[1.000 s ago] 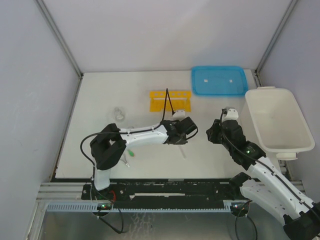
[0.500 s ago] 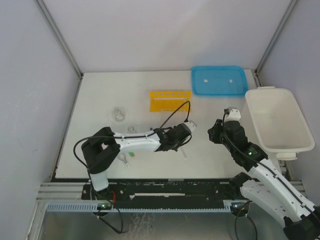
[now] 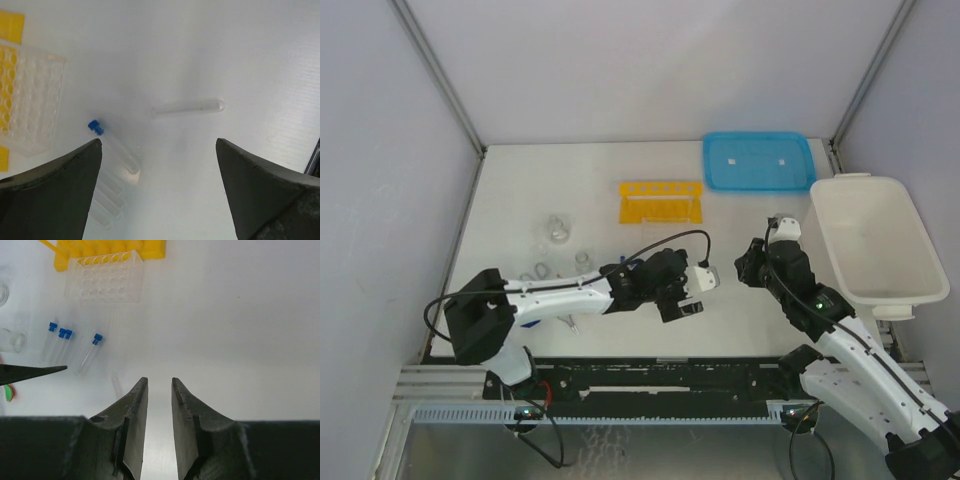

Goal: Organize the chemistry lab equipment
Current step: Pick up the test tube at the center of the board, then insert the test tube into the slot of the test tube rack.

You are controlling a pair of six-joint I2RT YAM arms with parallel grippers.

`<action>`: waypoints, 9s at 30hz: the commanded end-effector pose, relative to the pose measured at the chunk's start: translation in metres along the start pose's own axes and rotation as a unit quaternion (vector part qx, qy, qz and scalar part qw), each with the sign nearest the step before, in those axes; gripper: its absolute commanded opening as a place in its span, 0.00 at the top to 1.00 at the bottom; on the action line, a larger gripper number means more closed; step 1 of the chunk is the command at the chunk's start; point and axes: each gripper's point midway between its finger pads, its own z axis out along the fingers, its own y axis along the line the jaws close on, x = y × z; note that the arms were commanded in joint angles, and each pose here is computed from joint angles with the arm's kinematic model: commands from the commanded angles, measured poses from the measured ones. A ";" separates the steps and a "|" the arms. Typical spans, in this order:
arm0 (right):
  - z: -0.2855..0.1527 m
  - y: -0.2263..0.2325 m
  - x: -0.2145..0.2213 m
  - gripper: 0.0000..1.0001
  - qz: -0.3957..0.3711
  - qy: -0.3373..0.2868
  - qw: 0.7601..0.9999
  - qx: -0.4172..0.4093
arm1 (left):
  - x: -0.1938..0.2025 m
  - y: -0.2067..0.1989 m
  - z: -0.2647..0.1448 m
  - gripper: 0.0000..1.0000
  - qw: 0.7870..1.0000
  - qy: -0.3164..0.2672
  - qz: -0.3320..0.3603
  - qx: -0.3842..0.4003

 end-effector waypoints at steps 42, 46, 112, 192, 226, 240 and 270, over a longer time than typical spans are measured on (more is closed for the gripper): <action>0.002 -0.008 -0.012 0.74 0.017 -0.009 1.000 -0.004 | -0.019 0.003 0.060 0.08 0.985 -0.004 0.133 0.106; 0.000 -0.010 -0.013 0.74 0.020 -0.013 1.000 -0.003 | -0.013 0.000 0.063 0.09 0.984 0.009 0.135 0.117; 0.000 -0.017 -0.011 0.75 0.035 -0.015 0.999 0.002 | 0.018 -0.026 0.080 0.55 0.982 0.088 0.020 0.168; -0.038 0.141 -0.005 0.87 -0.013 0.086 0.921 -0.380 | -0.073 0.007 -0.078 1.00 0.934 -0.302 -0.187 0.042; 0.079 0.105 -0.144 1.00 -0.059 -0.044 0.994 -0.083 | -0.048 0.011 -0.072 0.03 0.944 -0.245 -0.221 0.023; 0.164 0.110 -0.193 1.00 -0.152 -0.045 0.987 -0.027 | -0.032 0.019 -0.087 0.00 0.936 -0.250 -0.243 0.055; 0.203 0.103 -0.126 1.00 -0.204 0.012 0.978 0.050 | 0.041 0.079 -0.095 0.21 0.918 -0.173 -0.330 -0.137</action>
